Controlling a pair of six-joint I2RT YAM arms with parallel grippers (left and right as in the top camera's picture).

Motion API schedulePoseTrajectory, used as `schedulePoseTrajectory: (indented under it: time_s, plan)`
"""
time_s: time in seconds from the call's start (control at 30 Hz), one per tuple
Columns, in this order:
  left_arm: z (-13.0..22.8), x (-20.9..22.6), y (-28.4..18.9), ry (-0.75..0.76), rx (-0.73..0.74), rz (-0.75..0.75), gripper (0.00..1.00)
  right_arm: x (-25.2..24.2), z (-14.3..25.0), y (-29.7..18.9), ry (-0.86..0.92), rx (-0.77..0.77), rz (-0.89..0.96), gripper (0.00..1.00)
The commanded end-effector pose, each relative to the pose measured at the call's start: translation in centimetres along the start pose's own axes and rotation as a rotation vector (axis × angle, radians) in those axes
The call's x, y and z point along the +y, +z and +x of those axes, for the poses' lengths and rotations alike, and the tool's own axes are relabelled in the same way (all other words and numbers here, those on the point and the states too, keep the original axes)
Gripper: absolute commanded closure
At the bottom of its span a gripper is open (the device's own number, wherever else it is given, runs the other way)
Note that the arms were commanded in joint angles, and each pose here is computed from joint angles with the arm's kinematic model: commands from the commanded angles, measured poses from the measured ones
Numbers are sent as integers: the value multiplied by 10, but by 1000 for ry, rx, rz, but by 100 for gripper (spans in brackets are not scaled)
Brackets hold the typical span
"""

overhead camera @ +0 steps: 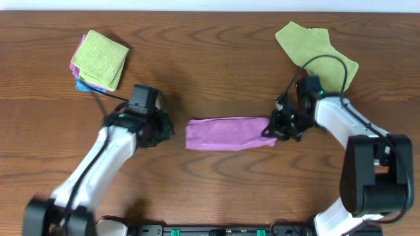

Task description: Fold the cloth

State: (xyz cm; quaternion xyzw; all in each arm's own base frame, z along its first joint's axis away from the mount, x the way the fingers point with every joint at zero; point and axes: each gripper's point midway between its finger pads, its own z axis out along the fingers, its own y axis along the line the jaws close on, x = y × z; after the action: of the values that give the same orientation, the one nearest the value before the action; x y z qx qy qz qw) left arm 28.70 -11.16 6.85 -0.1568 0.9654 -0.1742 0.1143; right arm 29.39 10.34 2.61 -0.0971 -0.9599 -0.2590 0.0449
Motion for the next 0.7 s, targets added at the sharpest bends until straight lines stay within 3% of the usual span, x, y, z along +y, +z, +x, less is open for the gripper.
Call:
schedulePoseTrajectory:
  time_s: [0.0, 0.2, 0.53, 0.67]
  plan:
    - [-9, -12, -32, 57, -84, 48, 94, -22, -28, -45, -51, -121, 292, 99]
    - [-3, -19, -70, 78, -157, 102, 94, -8, -29, -69, -118, -149, 507, 98]
    - [18, -25, -119, 109, -234, 189, 94, 65, -7, 2, -386, -137, 557, 98]
    - [29, -22, -132, 113, -250, 198, 94, 65, 1, 30, -416, -91, 594, 98]
